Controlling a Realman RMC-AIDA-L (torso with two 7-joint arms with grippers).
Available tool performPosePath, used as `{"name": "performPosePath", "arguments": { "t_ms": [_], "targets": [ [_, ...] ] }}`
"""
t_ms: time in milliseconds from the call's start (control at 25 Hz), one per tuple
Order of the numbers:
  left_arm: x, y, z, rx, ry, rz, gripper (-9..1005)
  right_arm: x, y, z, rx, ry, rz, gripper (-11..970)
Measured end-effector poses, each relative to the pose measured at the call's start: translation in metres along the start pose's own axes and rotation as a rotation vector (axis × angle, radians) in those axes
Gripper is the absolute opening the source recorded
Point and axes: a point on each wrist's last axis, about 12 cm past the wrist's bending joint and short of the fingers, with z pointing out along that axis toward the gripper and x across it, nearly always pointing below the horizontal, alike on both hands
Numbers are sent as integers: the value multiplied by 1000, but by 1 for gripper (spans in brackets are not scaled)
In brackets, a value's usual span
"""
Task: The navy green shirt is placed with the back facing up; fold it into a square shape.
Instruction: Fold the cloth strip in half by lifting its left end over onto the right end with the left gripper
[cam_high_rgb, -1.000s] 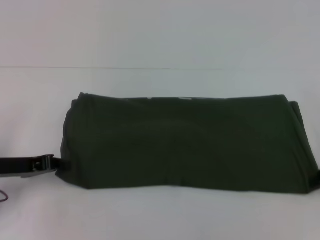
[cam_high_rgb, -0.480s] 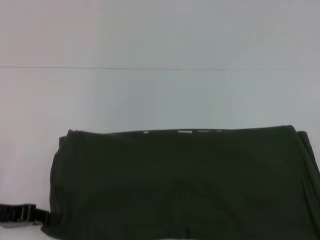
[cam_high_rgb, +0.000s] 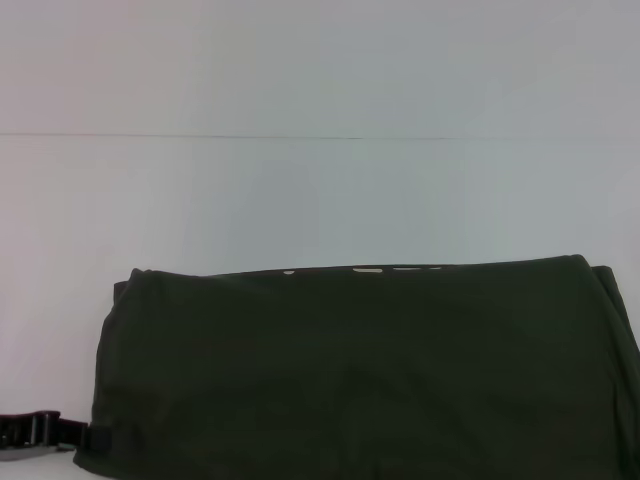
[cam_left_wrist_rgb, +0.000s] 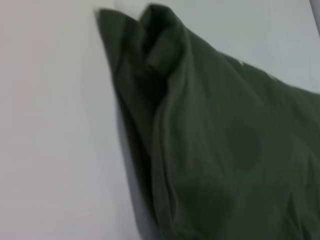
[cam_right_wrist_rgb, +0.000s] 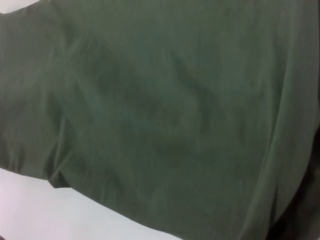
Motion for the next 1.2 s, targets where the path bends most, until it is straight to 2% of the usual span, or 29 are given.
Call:
{"name": "performPosePath", "arguments": {
  "t_ms": [120,360,520,560,720,760,880,1000,1120,1200],
  "targets": [
    [-1,3,-3,-17,-16,-18,25,2,0,-3,-3,-2,-11,96],
    [-1,6,-4,-45,-29,-39,143,4,-1,-26,-25,-84,-36,162],
    [-2,7,-6,-46,-46,-39,222,0,2,-54,-46,-197,-52,323],
    [-3,7,-7,-47,-56,-42,242,0,2,-54,-46,-197,-52,363],
    [-8,9,-18,-53,-118,-55,432,-8,7,-70,-63,-332,-126,551],
    [-10,9,-21,-48,-136,-57,480,-11,9,-72,-81,-374,-174,601],
    [-16,6,-32,-14,-193,-68,713,-21,20,-66,-145,-464,-348,733],
    [-20,2,-40,28,-223,-95,812,-32,38,-42,-224,-511,-577,857],
    [-24,0,-41,47,-218,-143,911,-38,55,-10,-247,-528,-792,893],
    [-26,-2,-41,55,-216,-170,919,-43,66,13,-225,-542,-917,916]
  ]
}}
